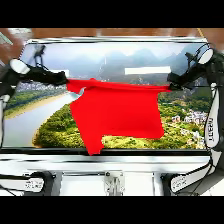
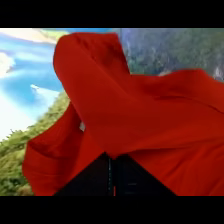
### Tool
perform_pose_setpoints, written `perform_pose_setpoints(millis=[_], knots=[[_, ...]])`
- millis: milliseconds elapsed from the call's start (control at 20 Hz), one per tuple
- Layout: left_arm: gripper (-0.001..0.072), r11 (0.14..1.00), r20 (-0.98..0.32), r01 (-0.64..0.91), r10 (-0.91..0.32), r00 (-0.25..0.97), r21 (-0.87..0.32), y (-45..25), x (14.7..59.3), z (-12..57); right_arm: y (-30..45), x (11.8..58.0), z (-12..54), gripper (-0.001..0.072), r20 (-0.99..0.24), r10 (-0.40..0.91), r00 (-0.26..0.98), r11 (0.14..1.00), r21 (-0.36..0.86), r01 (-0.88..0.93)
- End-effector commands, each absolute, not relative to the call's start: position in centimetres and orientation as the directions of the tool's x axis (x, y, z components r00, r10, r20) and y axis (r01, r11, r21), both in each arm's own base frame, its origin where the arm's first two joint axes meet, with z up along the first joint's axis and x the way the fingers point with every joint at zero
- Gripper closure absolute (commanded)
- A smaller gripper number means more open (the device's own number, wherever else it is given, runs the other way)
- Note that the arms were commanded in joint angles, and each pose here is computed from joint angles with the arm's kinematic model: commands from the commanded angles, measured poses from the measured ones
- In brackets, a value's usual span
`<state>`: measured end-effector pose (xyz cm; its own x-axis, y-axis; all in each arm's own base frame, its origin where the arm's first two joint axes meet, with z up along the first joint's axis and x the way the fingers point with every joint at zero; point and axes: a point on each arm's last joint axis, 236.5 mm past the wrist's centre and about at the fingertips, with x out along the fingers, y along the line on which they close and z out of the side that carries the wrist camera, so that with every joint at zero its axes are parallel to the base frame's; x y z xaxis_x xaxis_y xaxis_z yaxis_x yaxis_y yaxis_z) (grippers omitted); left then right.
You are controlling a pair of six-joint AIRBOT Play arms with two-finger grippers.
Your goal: Fold the shirts.
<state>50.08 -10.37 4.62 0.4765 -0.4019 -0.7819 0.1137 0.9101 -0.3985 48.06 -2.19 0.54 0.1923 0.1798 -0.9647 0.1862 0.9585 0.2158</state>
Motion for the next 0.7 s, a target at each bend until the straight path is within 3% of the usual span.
perform_pose_setpoints(millis=[0,100,150,200,250,300,350,400,450,550,650], knots=[[0.0668,0.866,-0.804,0.058,-0.484,0.344,-0.497,-14.0,50.1,-2.7,-1.5,49.5,-3.9,0.0655,-0.962,0.219,0.163,0.932,0.256,0.255],[0.0658,0.857,-0.811,0.039,-0.500,0.304,-0.514,-14.8,49.7,-4.4,-0.6,49.4,-4.3,0.0655,-0.954,0.261,0.150,0.919,0.293,0.263],[0.0518,0.853,-0.808,0.035,-0.506,0.302,-0.521,-14.8,49.7,-4.4,0.1,49.6,-3.9,0.0616,-0.943,0.292,0.158,0.911,0.324,0.255],[0.0265,0.851,-0.808,0.036,-0.510,0.296,-0.523,-14.5,49.6,-3.8,0.9,49.7,-3.3,0.0425,-0.931,0.324,0.168,0.902,0.358,0.241],[0.0040,0.849,-0.813,0.038,-0.517,0.269,-0.527,-13.7,49.2,-3.0,1.0,49.9,-2.4,0.0140,-0.924,0.336,0.182,0.903,0.371,0.217],[0.0036,0.852,-0.827,0.038,-0.516,0.224,-0.522,-12.2,48.4,-2.2,0.9,49.3,-1.2,0.0082,-0.925,0.340,0.171,0.914,0.368,0.172],[0.0040,0.864,-0.850,0.024,-0.500,0.164,-0.503,-10.0,47.1,-1.4,0.3,48.2,0.1,0.0082,-0.932,0.331,0.147,0.928,0.350,0.129],[0.0081,0.878,-0.873,-0.029,-0.472,0.121,-0.479,-7.4,45.9,-0.9,-1.1,46.9,1.4,0.0082,-0.946,0.296,0.128,0.945,0.310,0.107],[0.0182,0.883,-0.885,-0.082,-0.455,0.099,-0.463,-4.8,44.7,-0.2,-2.8,45.7,2.5,0.0082,-0.957,0.264,0.118,0.954,0.277,0.111],[0.0195,0.876,-0.886,-0.133,-0.457,0.082,-0.464,-1.7,42.3,1.0,-5.8,42.9,4.2,0.0083,-0.962,0.263,0.081,0.946,0.273,0.175],[0.0195,0.868,-0.879,-0.150,-0.478,0.007,-0.473,-1.4,37.9,-0.2,-6.7,39.2,4.2,0.0083,-0.939,0.343,0.000,0.912,0.333,0.241]])
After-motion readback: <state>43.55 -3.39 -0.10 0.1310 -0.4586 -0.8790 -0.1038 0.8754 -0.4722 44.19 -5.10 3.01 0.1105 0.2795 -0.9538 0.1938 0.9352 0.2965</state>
